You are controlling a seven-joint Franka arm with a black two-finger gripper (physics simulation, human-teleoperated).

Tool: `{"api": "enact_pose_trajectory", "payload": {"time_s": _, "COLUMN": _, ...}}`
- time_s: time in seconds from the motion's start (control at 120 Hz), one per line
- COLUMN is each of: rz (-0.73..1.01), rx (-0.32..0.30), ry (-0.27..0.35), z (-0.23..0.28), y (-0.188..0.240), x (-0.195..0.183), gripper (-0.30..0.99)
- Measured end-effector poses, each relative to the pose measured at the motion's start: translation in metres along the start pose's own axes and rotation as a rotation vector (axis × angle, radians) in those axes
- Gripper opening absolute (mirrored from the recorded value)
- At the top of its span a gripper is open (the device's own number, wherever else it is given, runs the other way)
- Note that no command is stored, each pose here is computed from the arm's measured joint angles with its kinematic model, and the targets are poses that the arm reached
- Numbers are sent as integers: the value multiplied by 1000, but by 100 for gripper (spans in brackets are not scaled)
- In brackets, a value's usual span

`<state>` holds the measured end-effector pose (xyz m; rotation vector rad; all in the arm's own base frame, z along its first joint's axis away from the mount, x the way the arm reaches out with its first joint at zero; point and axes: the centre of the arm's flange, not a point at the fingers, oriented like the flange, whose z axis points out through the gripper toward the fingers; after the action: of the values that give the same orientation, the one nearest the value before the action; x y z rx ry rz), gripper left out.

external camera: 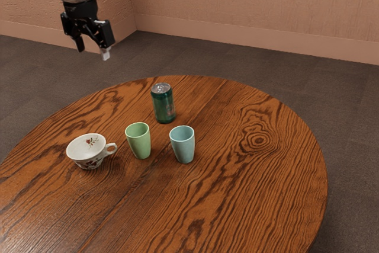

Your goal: Place the left cup onto the right cup

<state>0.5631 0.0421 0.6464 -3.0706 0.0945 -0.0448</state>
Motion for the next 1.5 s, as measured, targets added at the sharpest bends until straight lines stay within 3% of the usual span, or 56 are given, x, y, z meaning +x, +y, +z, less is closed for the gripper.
{"api": "enact_pose_trajectory", "payload": {"time_s": 0.133, "rz": -5, "rx": -2, "ry": -15, "z": 11, "y": -4, "x": 1, "gripper": 67}}
{"api": "enact_pose_trajectory", "payload": {"time_s": 0.342, "rz": -7, "rx": -14, "ry": -98, "z": 112, "y": 13, "x": 11, "gripper": 67}}
{"api": "enact_pose_trajectory", "payload": {"time_s": 0.683, "rz": -252, "rx": -43, "ry": -102, "z": 203, "y": -8, "x": 15, "gripper": 67}}
{"api": "enact_pose_trajectory", "payload": {"time_s": 1.075, "rz": -390, "rx": -56, "ry": -84, "z": 256, "y": -2, "x": 26, "gripper": 66}}
{"api": "enact_pose_trajectory", "payload": {"time_s": 1.5, "rz": -405, "rx": -80, "ry": -38, "z": 275, "y": 41, "x": 51, "gripper": 62}}
